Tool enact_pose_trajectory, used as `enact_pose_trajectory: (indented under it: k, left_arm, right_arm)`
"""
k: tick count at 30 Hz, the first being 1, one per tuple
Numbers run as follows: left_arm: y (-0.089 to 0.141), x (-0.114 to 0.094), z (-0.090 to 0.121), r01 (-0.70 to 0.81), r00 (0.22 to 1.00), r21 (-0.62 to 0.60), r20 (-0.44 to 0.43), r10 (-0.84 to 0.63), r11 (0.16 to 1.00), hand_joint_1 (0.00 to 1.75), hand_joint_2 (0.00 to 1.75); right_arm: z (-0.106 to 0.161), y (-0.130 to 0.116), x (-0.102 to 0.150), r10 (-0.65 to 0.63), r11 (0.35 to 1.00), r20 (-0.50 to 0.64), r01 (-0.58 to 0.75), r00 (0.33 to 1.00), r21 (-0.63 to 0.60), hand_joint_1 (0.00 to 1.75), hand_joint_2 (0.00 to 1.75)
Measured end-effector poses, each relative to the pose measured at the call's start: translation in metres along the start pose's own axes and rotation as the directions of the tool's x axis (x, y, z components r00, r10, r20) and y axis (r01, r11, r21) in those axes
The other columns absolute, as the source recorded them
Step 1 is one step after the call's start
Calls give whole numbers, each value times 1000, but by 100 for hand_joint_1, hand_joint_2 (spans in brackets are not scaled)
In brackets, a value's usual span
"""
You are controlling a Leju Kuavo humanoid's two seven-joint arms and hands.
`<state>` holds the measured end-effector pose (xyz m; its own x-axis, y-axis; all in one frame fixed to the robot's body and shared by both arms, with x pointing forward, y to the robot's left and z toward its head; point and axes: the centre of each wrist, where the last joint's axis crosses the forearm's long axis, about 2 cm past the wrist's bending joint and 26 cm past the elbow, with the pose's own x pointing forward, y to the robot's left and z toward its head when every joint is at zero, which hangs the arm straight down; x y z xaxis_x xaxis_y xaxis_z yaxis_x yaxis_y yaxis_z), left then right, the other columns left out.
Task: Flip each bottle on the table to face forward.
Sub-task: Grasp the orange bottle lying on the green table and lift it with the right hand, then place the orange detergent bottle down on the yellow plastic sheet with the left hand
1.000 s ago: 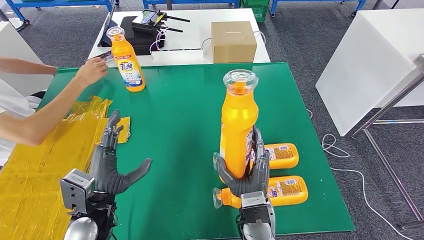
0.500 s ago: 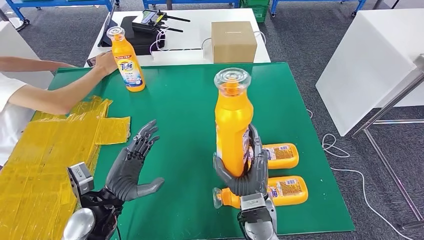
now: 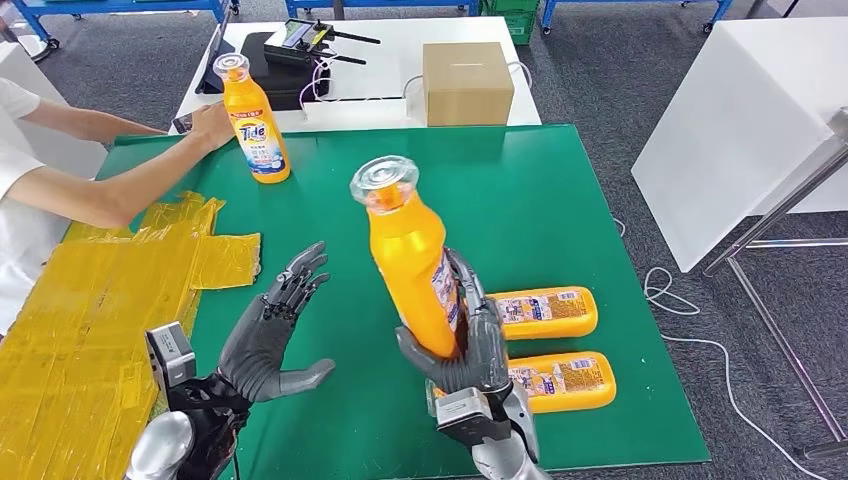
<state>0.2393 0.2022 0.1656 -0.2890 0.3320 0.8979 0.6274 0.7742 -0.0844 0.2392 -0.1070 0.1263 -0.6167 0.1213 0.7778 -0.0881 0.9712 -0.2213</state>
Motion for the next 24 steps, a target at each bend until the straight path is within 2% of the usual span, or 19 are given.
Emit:
enact_pose_trajectory:
  k: [12,24]
  left_arm:
    - [0,-2,-5,-53,999,-24,11,53,998,0,175]
    - [2,-5,-7,-97,995,-24,17,98,995,0,175]
  right_arm:
    - [-1,21,1,157,980,112,-169,981,108,175,175]
    - [6,40,2,193,951,185,-230,964,207,175,175]
